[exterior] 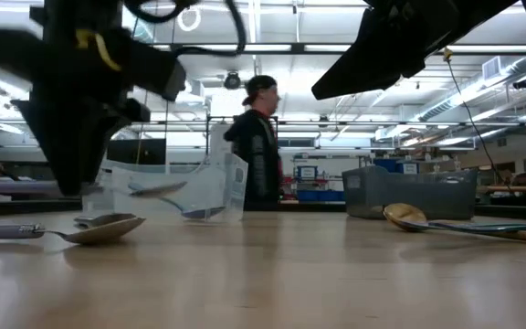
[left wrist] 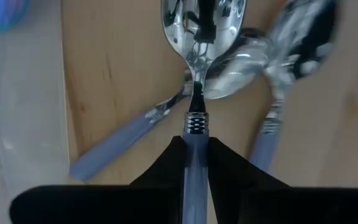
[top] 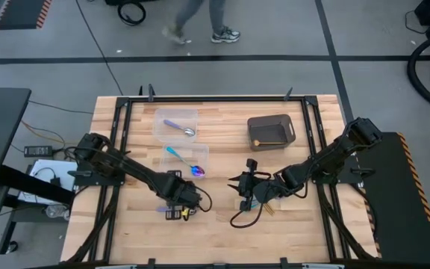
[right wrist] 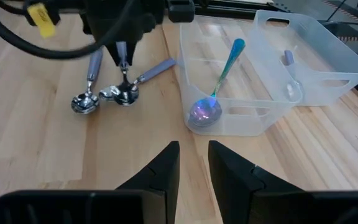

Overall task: Sort silverware by color (type)
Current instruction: Put the purple spoon into the top transparent bin

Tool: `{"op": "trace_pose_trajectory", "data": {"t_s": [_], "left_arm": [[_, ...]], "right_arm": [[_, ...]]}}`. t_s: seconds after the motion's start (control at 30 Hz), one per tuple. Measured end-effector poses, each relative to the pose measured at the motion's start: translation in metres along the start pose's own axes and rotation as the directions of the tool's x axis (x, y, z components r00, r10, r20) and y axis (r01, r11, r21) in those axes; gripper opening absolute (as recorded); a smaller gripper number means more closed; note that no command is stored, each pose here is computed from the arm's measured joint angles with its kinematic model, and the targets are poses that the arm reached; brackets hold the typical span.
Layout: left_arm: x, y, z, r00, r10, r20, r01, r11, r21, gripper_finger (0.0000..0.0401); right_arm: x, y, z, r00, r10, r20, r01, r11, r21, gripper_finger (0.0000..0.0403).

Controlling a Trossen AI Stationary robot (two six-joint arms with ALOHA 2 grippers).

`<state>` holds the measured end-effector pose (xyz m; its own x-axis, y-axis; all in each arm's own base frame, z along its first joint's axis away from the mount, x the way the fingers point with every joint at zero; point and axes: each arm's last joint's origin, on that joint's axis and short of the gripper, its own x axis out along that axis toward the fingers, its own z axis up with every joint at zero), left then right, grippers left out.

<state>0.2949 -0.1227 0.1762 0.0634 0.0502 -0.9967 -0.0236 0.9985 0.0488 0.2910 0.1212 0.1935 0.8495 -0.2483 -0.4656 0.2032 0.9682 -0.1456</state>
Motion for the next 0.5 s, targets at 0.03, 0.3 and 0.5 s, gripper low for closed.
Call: {"op": "trace_pose_trajectory", "data": {"t_s": [0.03,0.3,0.5], "left_arm": [[-0.004,0.000,0.001,1.000,-0.003,0.005,0.003,1.000,0.011,0.0050],[-0.035,0.016,0.004,1.000,-0.005,0.027,0.004,1.000,0.029,0.0050],[-0.060,0.037,0.000,0.996,0.006,0.090,-0.008,1.000,0.024,0.0050]], "right_arm": [[0.000,0.000,0.000,1.000,0.000,0.000,0.000,1.000,0.000,0.0095],[-0.004,0.006,-0.002,1.000,0.021,-0.005,-0.021,1.000,0.016,0.0095],[-0.006,0.009,-0.003,1.000,0.032,-0.001,-0.031,0.999,0.033,0.0095]]}}
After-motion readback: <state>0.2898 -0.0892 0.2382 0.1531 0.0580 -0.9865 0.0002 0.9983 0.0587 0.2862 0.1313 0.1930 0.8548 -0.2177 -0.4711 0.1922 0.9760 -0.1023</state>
